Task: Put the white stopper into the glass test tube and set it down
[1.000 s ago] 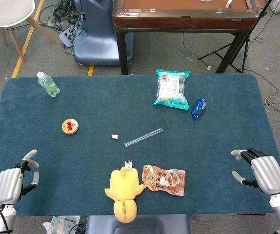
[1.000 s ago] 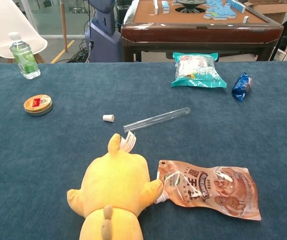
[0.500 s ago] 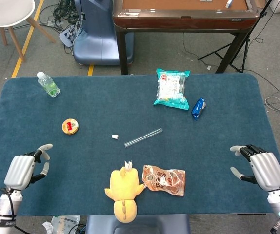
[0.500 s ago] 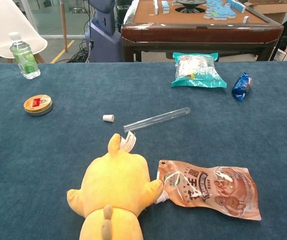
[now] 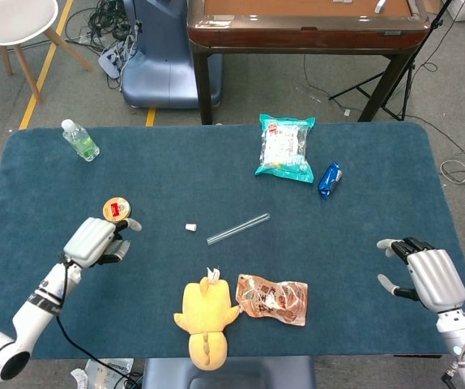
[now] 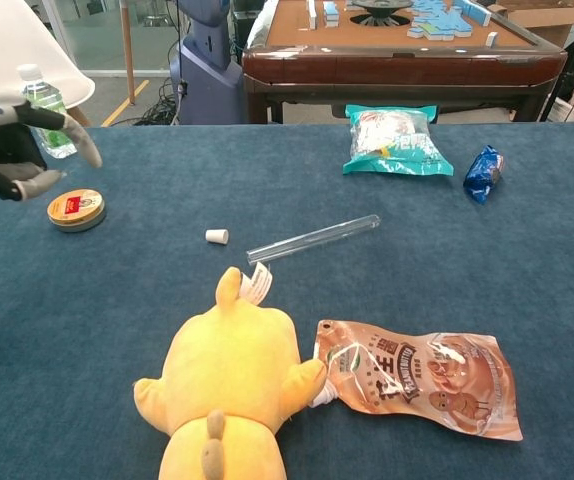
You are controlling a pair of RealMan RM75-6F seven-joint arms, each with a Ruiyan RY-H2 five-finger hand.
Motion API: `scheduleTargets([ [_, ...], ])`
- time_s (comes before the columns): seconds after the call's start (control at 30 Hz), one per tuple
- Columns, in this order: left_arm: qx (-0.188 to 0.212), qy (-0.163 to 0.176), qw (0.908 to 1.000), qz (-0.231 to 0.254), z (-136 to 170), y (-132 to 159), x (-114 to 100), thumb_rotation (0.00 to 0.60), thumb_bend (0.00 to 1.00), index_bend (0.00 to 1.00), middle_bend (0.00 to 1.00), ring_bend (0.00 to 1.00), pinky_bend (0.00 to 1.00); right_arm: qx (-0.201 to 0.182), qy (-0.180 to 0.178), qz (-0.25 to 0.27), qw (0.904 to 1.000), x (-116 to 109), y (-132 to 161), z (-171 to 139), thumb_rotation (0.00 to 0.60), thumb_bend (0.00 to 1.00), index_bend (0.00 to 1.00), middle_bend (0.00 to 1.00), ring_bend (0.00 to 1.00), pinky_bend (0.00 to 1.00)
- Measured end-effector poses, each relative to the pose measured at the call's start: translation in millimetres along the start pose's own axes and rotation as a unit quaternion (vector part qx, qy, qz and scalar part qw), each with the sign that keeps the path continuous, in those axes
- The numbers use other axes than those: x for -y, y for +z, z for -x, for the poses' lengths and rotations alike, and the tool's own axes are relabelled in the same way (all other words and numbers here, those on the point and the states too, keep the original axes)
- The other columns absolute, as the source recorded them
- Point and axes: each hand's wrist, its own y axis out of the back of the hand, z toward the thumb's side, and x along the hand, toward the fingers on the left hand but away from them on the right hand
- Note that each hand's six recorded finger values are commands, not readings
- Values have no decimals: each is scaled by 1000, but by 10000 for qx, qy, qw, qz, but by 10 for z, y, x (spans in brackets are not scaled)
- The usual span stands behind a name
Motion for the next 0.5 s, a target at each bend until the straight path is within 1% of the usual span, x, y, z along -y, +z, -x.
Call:
scheduleTargets([
  [0.17, 28, -564, 9984, 22, -277, 46, 157, 600, 590, 296, 1000, 1000, 1000, 60, 21, -27, 10000, -6, -23, -5, 600, 230, 349, 460, 359, 456],
  [0.3, -18, -1078, 9942, 17, -475, 103, 301, 600, 590, 256, 1000, 1000, 1000, 95, 31, -32, 9999, -6, -37, -6, 600, 230, 348, 461, 361, 456],
  [0.4, -46, -1377, 9905, 24, -617, 173, 391, 600, 591, 232, 1000, 1000, 1000, 113, 46, -27, 9999, 4, -48, -2, 600, 230, 348, 462, 362, 457],
  [0.5, -37, -1574, 9875, 9, -749, 264, 474, 600, 590, 215, 1000, 1000, 1000, 139, 63, -25, 9999, 16, -67, 3, 600, 230, 348, 462, 362, 457],
])
